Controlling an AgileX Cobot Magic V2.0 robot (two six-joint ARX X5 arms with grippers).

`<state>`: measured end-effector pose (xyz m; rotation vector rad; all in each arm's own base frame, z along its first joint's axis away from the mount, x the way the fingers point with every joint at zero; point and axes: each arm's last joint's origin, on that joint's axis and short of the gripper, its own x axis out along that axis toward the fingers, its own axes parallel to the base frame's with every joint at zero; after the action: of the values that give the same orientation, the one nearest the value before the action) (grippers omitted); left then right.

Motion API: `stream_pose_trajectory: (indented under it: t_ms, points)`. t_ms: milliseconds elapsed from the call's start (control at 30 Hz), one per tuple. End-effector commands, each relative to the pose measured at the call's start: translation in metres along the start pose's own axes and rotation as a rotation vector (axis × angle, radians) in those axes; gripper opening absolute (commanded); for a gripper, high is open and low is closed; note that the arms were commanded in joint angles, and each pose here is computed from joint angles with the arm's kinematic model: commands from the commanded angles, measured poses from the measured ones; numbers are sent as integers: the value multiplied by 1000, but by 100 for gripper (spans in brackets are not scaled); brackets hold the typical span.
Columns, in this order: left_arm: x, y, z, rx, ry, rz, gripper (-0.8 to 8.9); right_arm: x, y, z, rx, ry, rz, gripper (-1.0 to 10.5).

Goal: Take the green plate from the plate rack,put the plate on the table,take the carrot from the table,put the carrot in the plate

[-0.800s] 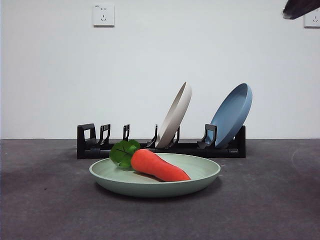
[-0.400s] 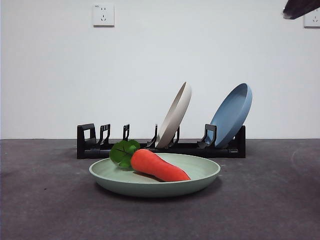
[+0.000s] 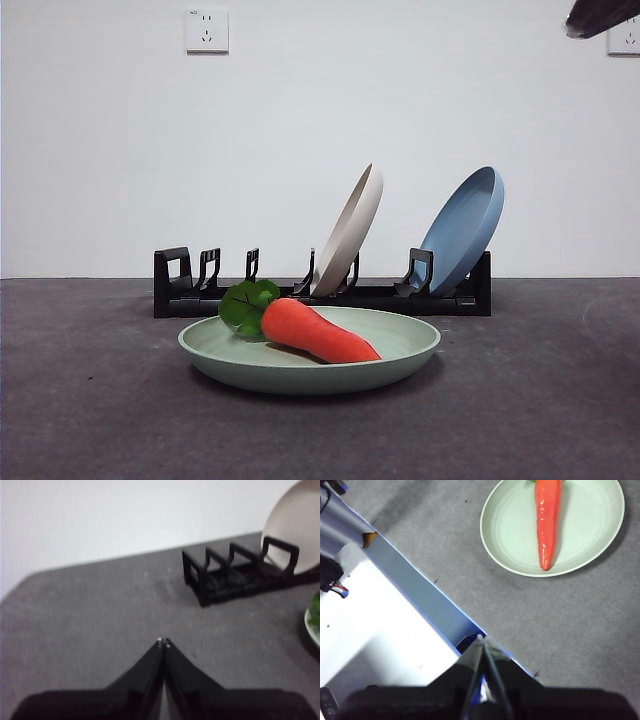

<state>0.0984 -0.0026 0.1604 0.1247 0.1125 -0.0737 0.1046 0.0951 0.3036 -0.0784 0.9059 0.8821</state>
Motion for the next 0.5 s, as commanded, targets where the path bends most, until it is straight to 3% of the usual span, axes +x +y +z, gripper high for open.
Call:
stream_pose_trajectory:
  t_ms: [33,133,267,500]
  points:
    - [0,-1,-9,-32,60,-6,-4,1,0,-1,0,-3,-1,1]
    - [-1,-2,-14,-39,111,-11,-4,1,0,-1,0,-3,-1,1]
    - [-2,-1,-12,-109,81,-8,-3,1,0,-1,0,-2,0,1]
    - [-2,-1,-12,-107,85,-4,-3,1,0,-1,0,-3,-1,1]
